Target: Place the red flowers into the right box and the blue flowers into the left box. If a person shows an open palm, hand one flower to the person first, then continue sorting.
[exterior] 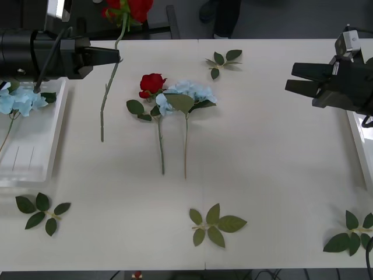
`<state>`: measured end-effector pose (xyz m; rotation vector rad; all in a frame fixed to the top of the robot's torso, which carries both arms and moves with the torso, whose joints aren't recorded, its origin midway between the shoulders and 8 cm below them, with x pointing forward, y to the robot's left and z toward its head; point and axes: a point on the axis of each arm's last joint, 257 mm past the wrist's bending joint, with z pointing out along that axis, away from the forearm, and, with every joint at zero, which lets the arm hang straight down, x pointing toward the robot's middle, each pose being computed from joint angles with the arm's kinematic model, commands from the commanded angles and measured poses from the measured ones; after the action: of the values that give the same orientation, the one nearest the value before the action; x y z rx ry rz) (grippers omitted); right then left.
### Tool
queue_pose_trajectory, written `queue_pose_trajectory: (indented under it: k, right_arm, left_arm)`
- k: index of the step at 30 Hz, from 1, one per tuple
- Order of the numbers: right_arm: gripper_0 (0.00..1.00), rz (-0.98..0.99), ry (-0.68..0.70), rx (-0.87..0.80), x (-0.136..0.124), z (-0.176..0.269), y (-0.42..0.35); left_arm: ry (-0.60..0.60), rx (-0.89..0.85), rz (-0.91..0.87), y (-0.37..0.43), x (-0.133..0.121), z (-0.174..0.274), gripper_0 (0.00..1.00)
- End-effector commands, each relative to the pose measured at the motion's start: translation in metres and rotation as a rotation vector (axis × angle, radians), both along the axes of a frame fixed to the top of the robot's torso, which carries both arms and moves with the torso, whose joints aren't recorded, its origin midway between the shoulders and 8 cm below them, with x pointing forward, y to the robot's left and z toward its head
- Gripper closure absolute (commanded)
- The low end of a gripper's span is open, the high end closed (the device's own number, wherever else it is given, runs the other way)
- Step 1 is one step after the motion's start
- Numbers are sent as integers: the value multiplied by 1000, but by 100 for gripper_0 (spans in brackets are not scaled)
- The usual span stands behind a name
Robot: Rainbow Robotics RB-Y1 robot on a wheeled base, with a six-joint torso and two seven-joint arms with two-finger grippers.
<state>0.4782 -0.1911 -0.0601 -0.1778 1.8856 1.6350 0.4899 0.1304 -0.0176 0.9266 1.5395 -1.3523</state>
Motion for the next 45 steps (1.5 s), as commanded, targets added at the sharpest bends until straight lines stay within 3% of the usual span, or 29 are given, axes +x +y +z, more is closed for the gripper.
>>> queue_pose_trajectory:
  k: [1,10,24,45]
  right_arm:
    - [28,35,-40,100,0,4,21]
    - [28,43,-178,59,11,-13,81]
    - [28,181,-467,11,-12,-4,150]
    - [28,114,-520,-71,16,-8,200]
  left_arm:
    - [-42,-98,-56,-22,-7,14,100]
    - [-10,-199,-46,-72,2,15,100]
    - [-20,-212,98,-154,42,9,100]
    - [-38,-222,53,-167,32,20,100]
